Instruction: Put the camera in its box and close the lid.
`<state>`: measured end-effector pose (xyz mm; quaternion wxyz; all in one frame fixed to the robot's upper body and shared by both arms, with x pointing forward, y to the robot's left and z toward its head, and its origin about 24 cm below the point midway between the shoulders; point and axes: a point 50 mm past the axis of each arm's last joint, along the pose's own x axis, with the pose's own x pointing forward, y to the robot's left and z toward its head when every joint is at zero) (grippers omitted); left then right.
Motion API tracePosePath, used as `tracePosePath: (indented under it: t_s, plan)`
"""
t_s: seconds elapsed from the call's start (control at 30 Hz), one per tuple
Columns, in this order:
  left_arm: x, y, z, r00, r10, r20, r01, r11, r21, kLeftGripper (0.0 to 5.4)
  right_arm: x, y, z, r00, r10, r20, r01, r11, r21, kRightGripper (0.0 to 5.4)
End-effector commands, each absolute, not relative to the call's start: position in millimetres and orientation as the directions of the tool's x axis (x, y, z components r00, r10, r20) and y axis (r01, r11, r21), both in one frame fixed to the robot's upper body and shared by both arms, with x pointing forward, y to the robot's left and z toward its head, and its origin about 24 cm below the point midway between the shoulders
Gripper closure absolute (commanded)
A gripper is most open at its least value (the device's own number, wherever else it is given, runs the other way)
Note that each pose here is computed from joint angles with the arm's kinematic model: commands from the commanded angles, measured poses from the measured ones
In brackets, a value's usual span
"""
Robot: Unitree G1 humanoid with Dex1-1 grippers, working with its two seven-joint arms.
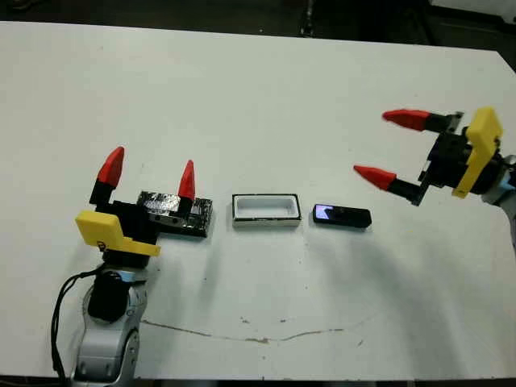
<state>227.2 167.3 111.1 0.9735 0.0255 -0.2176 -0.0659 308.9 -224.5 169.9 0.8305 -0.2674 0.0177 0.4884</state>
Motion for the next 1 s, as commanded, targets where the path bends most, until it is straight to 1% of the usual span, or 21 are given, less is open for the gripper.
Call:
tracePosePath:
  t_s: [0.03,0.1,0.33,0.43,0.53,0.67,0.73,0.83,0.9,1.0]
  plan:
    - [225.2,168.8,105.8,0.91,-0.135,0.393,0.113,0.99,0.08,0.01,311.1,-221.5,168.8,0.478,0.788,-0.388,-0.837,0.276,-0.472,0.0]
    - [225.4,169.2,105.4,0.91,-0.136,0.393,0.115,0.99,0.078,0.01,312.5,-217.3,165.0,0.44,0.791,-0.426,-0.859,0.232,-0.456,0.0]
    - [225.7,168.7,104.8,0.909,-0.136,0.394,0.115,0.99,0.076,0.01,316.7,-211.6,151.1,0.329,0.786,-0.523,-0.931,0.179,-0.318,0.0]
    - [225.9,169.1,104.6,0.908,-0.138,0.395,0.118,0.99,0.076,0.01,317.3,-209.3,147.7,0.303,0.786,-0.54,-0.938,0.144,-0.316,0.0]
    - [226.3,169.2,104.9,0.907,-0.137,0.398,0.115,0.99,0.078,0.01,317.9,-208.4,144.1,0.288,0.778,-0.558,-0.947,0.145,-0.287,0.0]
    - [226.5,168.3,105.7,0.907,-0.142,0.397,0.121,0.99,0.079,0.01,318.3,-208.9,135.1,0.272,0.767,-0.58,-0.955,0.143,-0.259,0.0]
    - [226.9,168.2,105.5,0.906,-0.147,0.398,0.126,0.989,0.077,0.01,318.7,-209.7,130.2,0.263,0.766,-0.587,-0.962,0.165,-0.216,0.0]
    - [227.0,167.9,105.8,0.906,-0.149,0.396,0.128,0.989,0.08,0.01,318.3,-209.5,124.2,0.259,0.759,-0.597,-0.965,0.184,-0.185,0.0]
    - [226.8,167.5,106.3,0.906,-0.147,0.396,0.126,0.989,0.08,0.0,317.8,-208.9,121.7,0.255,0.752,-0.608,-0.967,0.185,-0.176,0.2]
    - [226.8,167.5,106.4,0.905,-0.15,0.399,0.128,0.988,0.08,0.0,316.9,-207.9,119.3,0.252,0.722,-0.644,-0.967,0.169,-0.189,0.02]
